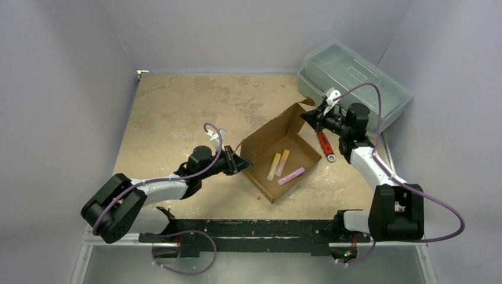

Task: Fold the paper box
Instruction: Close the paper box at the center of the board.

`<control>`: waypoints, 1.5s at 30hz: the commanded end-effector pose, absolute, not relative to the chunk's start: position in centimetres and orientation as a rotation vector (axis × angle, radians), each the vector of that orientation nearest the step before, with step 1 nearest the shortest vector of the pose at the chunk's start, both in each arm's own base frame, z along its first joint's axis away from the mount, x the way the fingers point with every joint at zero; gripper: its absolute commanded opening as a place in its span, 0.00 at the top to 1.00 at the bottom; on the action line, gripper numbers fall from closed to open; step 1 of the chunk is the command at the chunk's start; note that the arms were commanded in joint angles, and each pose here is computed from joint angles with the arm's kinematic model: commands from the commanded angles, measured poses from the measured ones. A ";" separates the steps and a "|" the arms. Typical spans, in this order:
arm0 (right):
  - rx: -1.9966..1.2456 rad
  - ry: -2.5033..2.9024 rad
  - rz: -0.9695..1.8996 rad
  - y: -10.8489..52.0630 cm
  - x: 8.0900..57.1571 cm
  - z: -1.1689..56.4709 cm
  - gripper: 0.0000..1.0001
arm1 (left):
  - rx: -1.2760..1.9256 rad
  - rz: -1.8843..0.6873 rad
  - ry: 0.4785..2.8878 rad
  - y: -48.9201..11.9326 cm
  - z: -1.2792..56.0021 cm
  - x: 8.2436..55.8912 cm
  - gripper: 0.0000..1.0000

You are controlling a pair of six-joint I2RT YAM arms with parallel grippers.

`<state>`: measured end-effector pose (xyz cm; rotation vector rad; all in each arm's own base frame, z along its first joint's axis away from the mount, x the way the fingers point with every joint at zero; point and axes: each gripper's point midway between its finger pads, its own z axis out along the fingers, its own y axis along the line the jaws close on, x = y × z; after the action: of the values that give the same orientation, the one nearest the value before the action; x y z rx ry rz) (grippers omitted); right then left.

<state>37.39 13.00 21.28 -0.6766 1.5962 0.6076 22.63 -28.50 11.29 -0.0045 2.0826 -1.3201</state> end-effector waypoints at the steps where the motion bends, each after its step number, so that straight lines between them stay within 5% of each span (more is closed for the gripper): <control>1: -0.745 1.543 0.639 13.8 36.9 22.8 1.00 | -0.027 -1.424 1.910 -29.6 15.6 23.9 0.95; 12: -0.768 1.539 0.604 13.6 36.8 23.0 1.00 | -0.035 -1.353 2.001 -28.2 12.6 22.5 0.94; 25: -0.825 1.540 0.576 13.4 36.6 22.3 1.00 | -0.037 -1.211 2.040 -24.1 13.0 19.8 0.80; 31: -0.848 1.534 0.576 13.5 36.3 22.2 1.00 | 0.107 -1.169 1.906 -23.9 19.3 20.2 0.70; 38: -0.846 1.535 0.590 13.6 36.2 22.2 1.00 | 0.311 -1.023 1.659 -23.2 30.0 21.3 0.41; 45: -0.847 1.530 0.592 13.6 36.2 22.4 1.00 | 0.527 -0.927 1.595 -24.8 35.1 22.5 0.35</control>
<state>36.58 13.24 20.82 -0.8081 1.5751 0.5868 22.12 -24.23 34.42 0.3616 1.5966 -1.0248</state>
